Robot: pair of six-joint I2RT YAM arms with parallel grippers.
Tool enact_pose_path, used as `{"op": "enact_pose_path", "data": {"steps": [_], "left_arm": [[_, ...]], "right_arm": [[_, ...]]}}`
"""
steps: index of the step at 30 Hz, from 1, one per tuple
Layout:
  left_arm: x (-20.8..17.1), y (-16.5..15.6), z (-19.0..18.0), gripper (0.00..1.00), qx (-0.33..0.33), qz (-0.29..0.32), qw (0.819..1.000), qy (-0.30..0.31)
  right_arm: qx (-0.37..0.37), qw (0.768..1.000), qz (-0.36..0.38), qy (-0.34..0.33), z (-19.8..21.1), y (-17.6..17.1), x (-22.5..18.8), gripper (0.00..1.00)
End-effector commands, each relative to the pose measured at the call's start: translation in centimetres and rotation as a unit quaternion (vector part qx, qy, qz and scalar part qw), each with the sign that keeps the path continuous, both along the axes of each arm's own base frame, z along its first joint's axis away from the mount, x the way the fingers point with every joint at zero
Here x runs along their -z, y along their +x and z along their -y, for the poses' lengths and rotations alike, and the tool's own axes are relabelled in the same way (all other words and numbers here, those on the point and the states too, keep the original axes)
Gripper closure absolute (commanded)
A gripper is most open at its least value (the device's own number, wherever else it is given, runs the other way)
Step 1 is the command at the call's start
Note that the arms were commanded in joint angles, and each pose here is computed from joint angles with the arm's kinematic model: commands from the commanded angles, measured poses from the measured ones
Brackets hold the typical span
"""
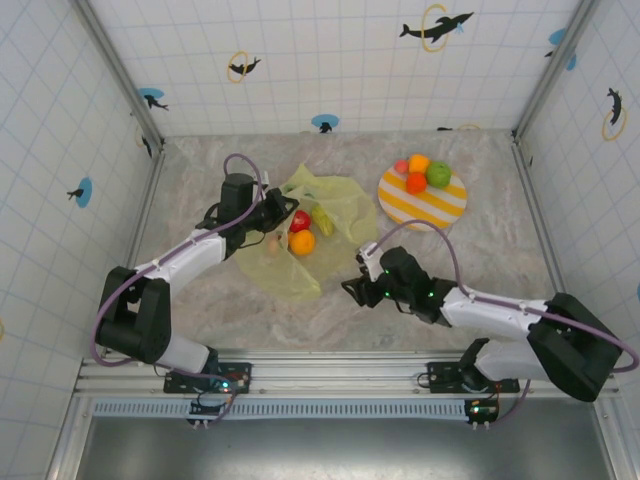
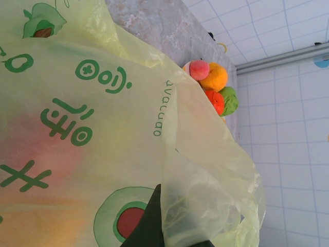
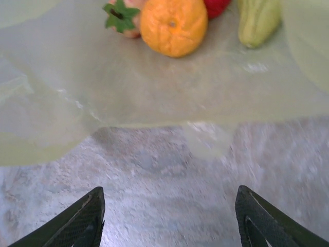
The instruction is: Place the fruits into the plastic bag
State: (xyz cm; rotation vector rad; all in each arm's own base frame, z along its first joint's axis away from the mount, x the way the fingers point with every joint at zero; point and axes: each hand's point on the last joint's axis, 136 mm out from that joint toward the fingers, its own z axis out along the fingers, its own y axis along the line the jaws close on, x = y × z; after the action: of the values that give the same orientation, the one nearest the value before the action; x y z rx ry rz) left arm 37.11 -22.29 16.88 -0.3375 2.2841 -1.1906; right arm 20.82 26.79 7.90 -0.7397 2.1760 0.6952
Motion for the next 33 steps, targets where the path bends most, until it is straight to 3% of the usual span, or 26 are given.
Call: {"op": "enact_pose_path", "data": {"steps": [1, 5, 13, 26, 33], "left_arm": [[-0.6, 0.3, 0.1, 1.0, 0.002, 0.006, 1.0, -0.007], [-0.6, 0.3, 0.1, 1.0, 0.001, 0.005, 1.0, -0.007], [-0.7, 0.2, 0.1, 1.0, 0.003, 0.007, 1.0, -0.008], [-0.7, 0.2, 0.2, 1.0, 0.004, 0.007, 1.0, -0.008], [-0.8, 0.2, 0.3, 1.0, 0.005, 0.006, 1.0, -0.01]], "right_arm": [[0.121, 0.985, -0.027, 0.117, 0.7, 2.1, -1.8, 0.29], [0.191, 0.953, -0.069, 0.226, 0.1, 3.6, -3.3, 0.26], [0.283, 0.909, -0.116, 0.284, -0.5, 6.5, -2.4, 0.25], [0.311, 0.888, -0.17, 0.294, -3.1, 9.7, 1.5, 0.44], [0.32, 0.888, -0.175, 0.28, -3.5, 10.1, 3.0, 0.5]]}}
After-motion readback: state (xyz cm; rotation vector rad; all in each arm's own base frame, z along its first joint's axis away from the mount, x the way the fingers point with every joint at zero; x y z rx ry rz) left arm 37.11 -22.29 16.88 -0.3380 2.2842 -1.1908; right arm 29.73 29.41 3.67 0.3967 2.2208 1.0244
